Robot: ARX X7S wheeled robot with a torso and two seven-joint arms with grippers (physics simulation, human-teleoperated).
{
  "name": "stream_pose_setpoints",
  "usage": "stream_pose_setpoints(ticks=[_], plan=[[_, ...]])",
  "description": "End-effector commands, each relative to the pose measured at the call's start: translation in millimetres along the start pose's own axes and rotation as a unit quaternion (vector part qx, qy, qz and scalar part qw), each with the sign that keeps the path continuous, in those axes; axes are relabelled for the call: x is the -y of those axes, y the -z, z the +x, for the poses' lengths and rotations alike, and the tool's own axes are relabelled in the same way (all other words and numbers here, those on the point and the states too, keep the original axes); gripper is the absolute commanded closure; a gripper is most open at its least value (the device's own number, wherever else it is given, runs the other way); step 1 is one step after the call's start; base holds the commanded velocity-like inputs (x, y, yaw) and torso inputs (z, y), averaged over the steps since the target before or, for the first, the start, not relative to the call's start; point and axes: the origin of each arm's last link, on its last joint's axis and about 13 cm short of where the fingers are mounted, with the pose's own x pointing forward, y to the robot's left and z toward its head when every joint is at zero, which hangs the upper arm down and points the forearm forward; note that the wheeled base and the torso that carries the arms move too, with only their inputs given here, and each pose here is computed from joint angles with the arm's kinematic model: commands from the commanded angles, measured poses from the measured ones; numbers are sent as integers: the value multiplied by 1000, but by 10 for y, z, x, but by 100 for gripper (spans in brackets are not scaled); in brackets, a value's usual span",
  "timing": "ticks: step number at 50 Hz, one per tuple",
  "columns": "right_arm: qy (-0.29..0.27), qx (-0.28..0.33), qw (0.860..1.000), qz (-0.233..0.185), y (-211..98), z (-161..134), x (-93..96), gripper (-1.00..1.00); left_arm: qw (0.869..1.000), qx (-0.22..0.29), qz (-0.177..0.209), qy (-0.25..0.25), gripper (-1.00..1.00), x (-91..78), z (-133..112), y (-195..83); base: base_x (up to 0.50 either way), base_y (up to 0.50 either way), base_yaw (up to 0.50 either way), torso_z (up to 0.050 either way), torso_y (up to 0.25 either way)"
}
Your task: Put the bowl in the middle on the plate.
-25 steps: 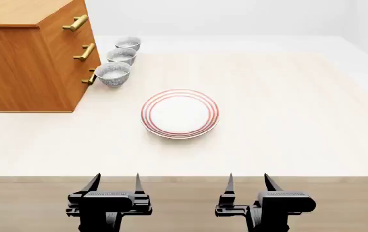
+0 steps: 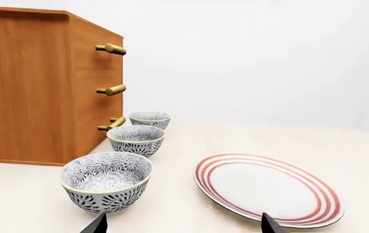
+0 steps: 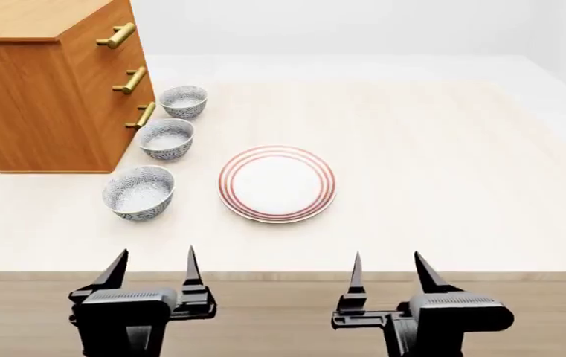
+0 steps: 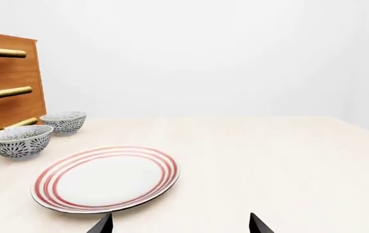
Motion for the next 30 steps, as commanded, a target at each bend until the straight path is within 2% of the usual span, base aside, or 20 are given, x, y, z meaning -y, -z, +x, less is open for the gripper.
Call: stream_pose_setpoints(ticks=[1,19,22,30], plan=[[-11,44,999,-2,-283,-108,-43,-100,999,46,-10,-2,-100,-42,-83,-284,0,0,0,0,0],[-9,98,995,-2,-559,-241,-70,-100,996,84,-30,-11,-100,-92,-203,-544,0,0,0,0,0],[-20,110,994,12,-575,-250,-68,-100,996,85,-29,-10,-100,-91,-201,-535,47,0,0,0,0],[-23,101,995,6,-570,-241,-78,-100,996,86,-31,-10,-100,-91,-207,-550,500,0,0,0,0]])
